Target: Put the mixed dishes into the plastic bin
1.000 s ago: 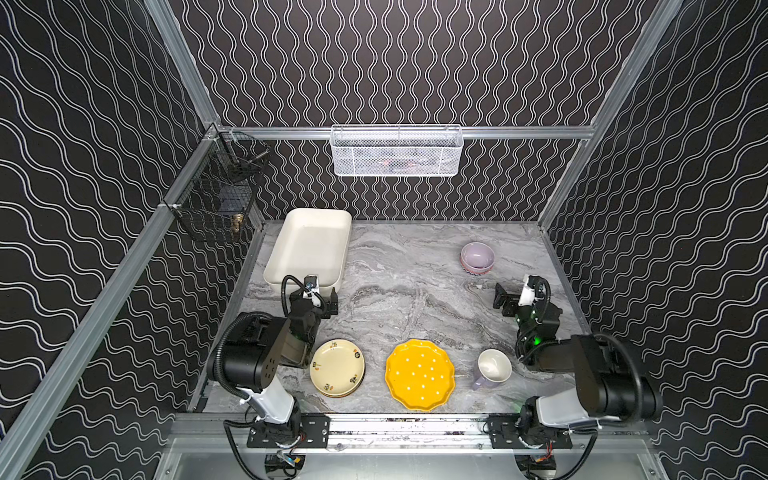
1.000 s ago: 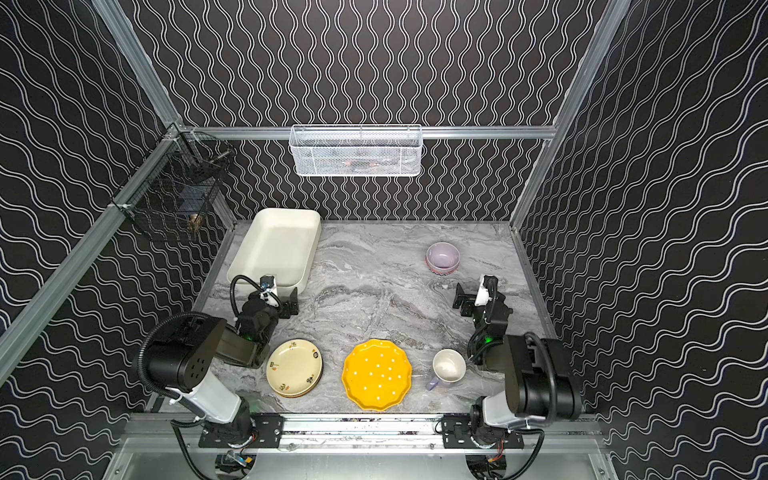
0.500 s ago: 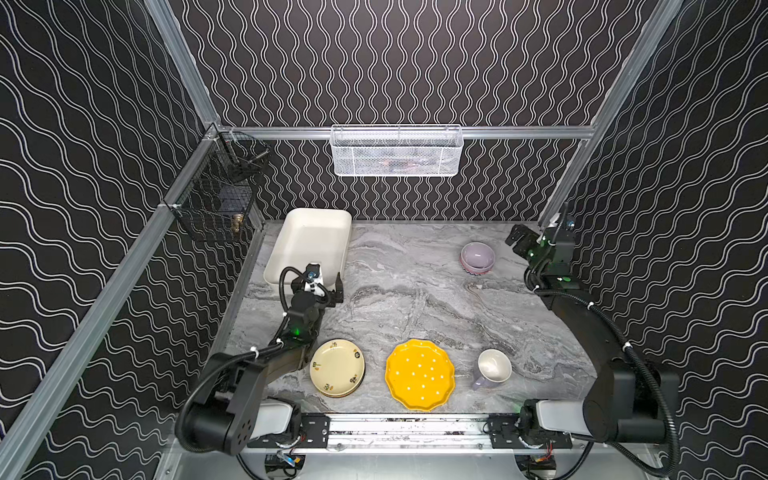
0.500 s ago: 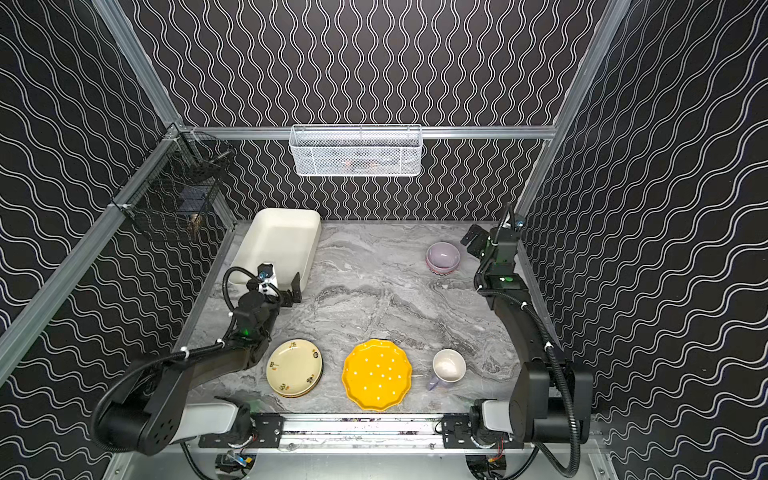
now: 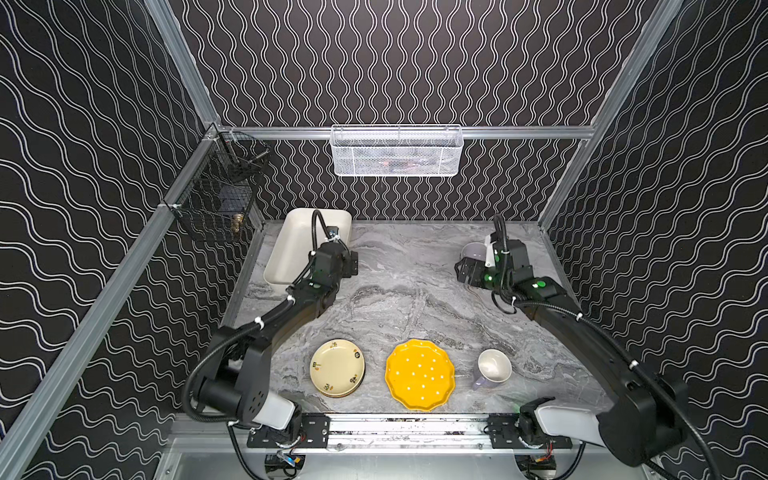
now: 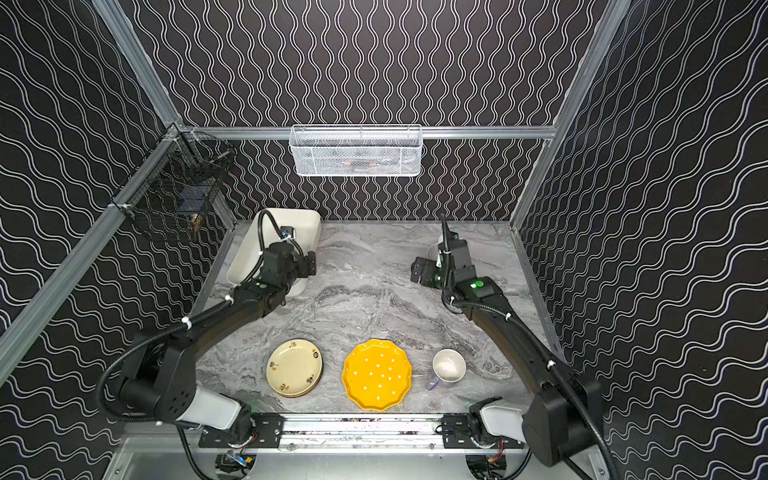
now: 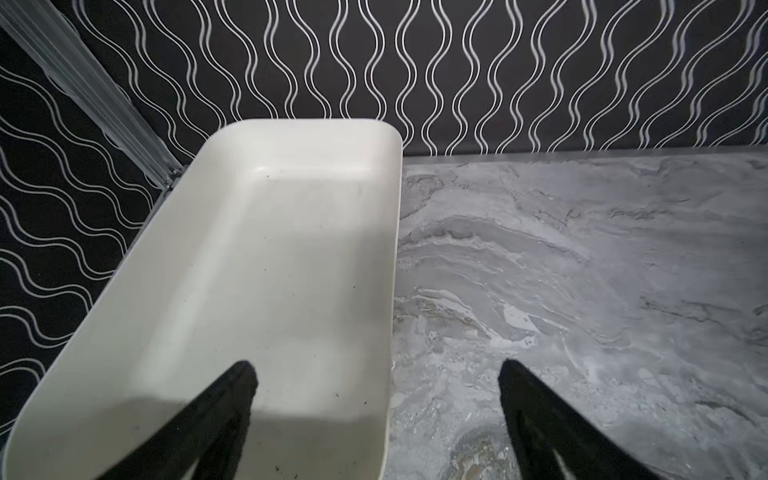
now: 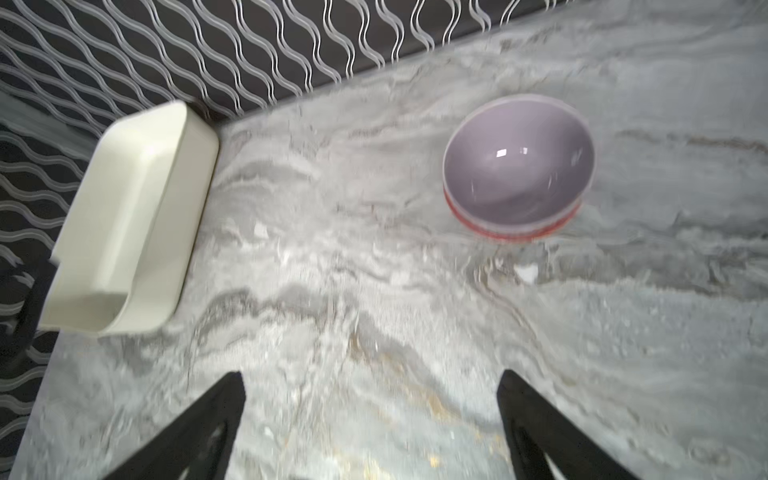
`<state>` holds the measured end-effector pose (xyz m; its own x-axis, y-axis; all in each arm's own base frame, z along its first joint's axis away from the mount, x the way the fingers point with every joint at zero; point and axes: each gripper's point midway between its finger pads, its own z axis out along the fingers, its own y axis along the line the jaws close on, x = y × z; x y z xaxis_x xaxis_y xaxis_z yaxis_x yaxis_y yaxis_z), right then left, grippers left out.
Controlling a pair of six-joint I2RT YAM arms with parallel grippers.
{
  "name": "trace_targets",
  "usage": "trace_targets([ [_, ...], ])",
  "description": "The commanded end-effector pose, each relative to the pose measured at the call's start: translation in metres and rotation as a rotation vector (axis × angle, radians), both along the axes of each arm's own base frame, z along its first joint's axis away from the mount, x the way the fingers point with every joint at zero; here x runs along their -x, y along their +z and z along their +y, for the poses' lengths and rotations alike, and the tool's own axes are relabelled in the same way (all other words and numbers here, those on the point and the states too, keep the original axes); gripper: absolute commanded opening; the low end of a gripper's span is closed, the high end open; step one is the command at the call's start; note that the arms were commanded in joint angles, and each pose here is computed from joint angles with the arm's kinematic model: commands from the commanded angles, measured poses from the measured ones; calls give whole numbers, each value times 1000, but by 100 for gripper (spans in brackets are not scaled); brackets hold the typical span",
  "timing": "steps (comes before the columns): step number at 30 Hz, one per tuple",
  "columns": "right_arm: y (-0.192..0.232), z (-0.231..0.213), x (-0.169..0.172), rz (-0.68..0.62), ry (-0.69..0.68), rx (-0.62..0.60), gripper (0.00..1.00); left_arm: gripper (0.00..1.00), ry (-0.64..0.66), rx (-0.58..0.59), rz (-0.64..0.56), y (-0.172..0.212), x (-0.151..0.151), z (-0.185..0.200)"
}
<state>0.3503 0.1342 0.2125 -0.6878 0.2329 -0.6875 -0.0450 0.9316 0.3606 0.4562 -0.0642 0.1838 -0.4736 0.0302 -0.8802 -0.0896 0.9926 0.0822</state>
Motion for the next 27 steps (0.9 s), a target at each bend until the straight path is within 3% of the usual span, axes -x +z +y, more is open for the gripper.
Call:
trace_targets([
  [1,-10,7,24,43,47,-44,97,90,13,-26,171,-33,11,3],
  [3,-7,7,30,32,66,-43,99,89,17,-20,172,-34,11,3],
  [5,-4,3,33,28,69,-18,99,82,11,-6,177,-37,12,3],
  [9,2,4,39,33,90,-20,100,56,-5,32,261,-56,8,5],
  [14,-1,9,43,30,116,-50,100,52,-6,50,368,-88,7,3],
  [21,-11,10,47,63,126,-42,100,46,-42,109,421,-107,12,-9],
  [27,-11,10,52,62,135,-50,100,16,-68,162,456,-114,15,-29],
])
